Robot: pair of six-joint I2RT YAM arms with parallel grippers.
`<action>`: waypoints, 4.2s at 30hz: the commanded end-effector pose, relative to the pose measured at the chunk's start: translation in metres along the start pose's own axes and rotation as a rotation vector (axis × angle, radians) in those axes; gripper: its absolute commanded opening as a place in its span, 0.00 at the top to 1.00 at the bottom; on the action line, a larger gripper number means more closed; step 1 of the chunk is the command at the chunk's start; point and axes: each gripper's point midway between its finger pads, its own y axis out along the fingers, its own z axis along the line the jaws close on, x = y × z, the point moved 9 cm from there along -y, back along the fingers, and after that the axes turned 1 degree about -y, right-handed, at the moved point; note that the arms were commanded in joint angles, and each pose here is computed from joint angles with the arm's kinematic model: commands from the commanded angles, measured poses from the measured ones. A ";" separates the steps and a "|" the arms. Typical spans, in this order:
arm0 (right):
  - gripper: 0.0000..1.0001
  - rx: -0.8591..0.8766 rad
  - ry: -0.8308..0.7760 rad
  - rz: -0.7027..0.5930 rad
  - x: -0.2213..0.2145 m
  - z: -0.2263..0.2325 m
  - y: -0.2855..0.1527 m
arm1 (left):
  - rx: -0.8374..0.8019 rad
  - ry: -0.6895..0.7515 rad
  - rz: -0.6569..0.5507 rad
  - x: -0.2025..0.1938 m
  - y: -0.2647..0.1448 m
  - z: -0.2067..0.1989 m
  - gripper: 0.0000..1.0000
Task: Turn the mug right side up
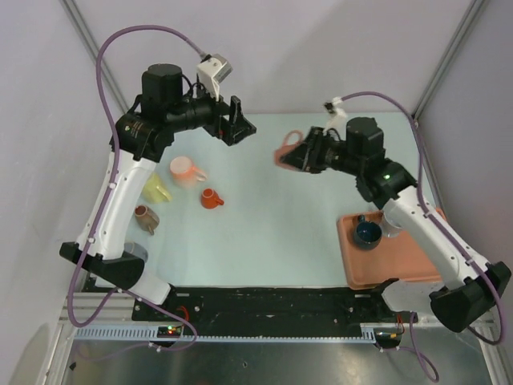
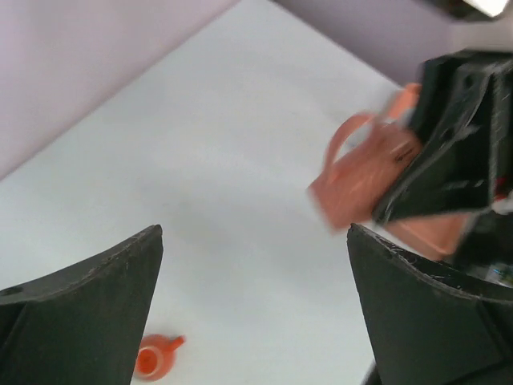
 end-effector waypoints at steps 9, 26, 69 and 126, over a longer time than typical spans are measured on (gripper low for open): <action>1.00 -1.495 0.197 0.070 0.008 -0.166 -0.216 | 0.466 0.255 0.150 -0.030 -0.026 0.044 0.00; 1.00 -1.563 0.574 -0.044 -0.008 -0.260 -0.299 | 0.464 0.268 0.337 -0.088 -0.026 0.050 0.00; 0.01 -1.502 0.493 0.048 0.025 -0.242 -0.277 | 0.131 0.759 0.813 -0.185 0.000 0.147 0.14; 0.01 0.064 -0.190 -0.233 0.076 0.043 -0.027 | -0.087 0.153 -0.136 0.055 -0.005 0.036 1.00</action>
